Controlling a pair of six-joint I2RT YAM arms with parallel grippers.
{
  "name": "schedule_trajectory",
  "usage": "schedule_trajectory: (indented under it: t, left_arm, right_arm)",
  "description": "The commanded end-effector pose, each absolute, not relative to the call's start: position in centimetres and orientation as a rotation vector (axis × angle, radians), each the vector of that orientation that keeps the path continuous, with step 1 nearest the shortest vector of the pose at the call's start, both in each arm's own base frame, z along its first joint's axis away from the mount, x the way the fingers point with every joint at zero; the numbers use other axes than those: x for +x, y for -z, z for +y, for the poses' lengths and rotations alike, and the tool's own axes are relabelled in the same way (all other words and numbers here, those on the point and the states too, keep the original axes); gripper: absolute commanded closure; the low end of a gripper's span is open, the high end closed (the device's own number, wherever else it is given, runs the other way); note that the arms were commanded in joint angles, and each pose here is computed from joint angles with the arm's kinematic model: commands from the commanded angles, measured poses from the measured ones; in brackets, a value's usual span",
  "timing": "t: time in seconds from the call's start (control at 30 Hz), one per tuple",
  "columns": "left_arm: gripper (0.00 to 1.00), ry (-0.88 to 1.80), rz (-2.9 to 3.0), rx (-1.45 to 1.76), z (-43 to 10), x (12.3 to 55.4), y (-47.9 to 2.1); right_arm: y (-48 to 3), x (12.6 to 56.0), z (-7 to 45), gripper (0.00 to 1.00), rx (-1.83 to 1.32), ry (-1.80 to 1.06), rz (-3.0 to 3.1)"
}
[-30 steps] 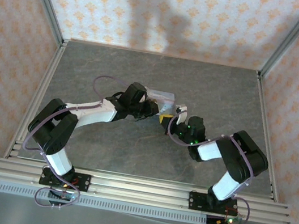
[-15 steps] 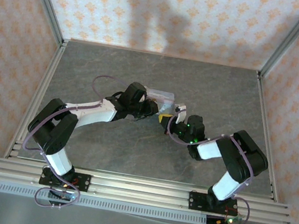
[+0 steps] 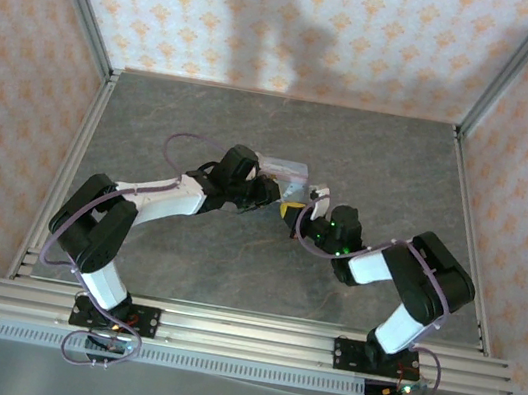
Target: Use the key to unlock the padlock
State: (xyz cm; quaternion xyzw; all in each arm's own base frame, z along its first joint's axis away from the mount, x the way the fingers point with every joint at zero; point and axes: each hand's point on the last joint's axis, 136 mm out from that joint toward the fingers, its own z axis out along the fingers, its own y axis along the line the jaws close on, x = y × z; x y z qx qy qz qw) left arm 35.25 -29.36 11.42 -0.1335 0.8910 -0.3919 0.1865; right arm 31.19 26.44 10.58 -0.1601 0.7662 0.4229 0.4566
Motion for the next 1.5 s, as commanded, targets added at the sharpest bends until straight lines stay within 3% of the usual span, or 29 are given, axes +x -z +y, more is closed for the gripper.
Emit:
schedule_trajectory:
  t: [0.0,0.33,0.67,1.47]
  left_arm:
    - [0.77,1.223,2.501,-0.259,-31.8,33.9,-13.4]
    - [0.77,1.223,2.502,-0.256,-31.8,33.9,-13.3]
    - [0.77,1.223,2.498,-0.257,-31.8,34.0,-13.4]
    - [0.77,1.214,2.495,-0.259,-31.6,34.0,-13.4]
  right_arm:
    - [-15.9,29.8,28.9,1.00,-0.496,-1.146,1.675]
    - [-16.1,31.4,28.1,1.00,-0.389,-1.206,1.695]
    - [-15.3,30.4,29.3,1.00,-0.478,-1.198,1.726]
    - [-17.5,30.7,28.5,1.00,-0.369,-1.326,1.742]
